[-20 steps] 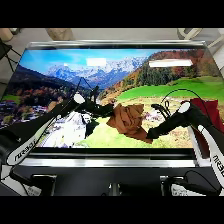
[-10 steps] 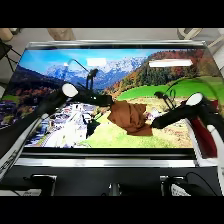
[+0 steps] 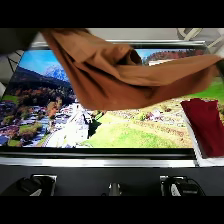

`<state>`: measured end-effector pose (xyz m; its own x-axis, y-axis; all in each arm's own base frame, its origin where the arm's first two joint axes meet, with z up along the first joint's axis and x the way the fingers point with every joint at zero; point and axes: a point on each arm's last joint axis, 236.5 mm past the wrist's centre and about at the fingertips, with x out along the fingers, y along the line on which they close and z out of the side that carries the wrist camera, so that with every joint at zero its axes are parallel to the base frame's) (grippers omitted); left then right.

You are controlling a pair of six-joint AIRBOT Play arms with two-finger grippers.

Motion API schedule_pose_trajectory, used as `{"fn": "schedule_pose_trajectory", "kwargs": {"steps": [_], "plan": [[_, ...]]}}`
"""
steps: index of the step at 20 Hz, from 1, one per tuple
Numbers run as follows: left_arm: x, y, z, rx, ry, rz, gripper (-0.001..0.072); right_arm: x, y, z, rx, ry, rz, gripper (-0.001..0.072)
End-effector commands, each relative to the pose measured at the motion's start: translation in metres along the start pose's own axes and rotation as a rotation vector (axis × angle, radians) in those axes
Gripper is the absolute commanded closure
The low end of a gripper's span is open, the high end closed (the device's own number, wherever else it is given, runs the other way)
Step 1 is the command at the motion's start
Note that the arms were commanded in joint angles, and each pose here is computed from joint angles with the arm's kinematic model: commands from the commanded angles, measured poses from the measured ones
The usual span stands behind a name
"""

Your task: Fold the shirts.

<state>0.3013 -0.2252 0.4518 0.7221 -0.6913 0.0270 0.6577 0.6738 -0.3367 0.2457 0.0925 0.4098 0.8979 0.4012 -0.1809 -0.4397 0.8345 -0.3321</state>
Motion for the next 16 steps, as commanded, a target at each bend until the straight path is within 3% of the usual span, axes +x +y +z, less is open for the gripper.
{"fn": "schedule_pose_trajectory", "kwargs": {"steps": [1, 4, 8, 14, 15, 16], "plan": [[-0.032, -0.015, 0.012, 0.040, -0.017, -0.001, 0.0685, -0.026, 0.005, 0.015, 0.018, -0.035, -0.028, 0.0695], [-0.016, 0.030, -0.044, 0.071, 0.182, 0.138, 0.0685, -0.003, 0.006, -0.062, 0.026, 0.285, 0.050, 0.0695], [0.023, 0.093, -0.175, -0.036, 0.502, 0.241, 0.0684, 0.031, 0.037, -0.197, 0.235, 0.773, 0.275, 0.0694], [0.098, 0.175, -0.365, -0.316, 0.743, 0.333, 0.0683, 0.132, 0.052, -0.368, 0.460, 0.886, 0.206, 0.0694], [0.103, 0.178, -0.394, -0.392, 0.794, 0.339, 0.0666, 0.138, 0.058, -0.386, 0.508, 0.920, 0.208, 0.0694], [0.103, 0.177, -0.421, -0.463, 0.865, 0.338, 0.0475, 0.141, 0.066, -0.396, 0.542, 0.950, 0.230, 0.0694]]}}
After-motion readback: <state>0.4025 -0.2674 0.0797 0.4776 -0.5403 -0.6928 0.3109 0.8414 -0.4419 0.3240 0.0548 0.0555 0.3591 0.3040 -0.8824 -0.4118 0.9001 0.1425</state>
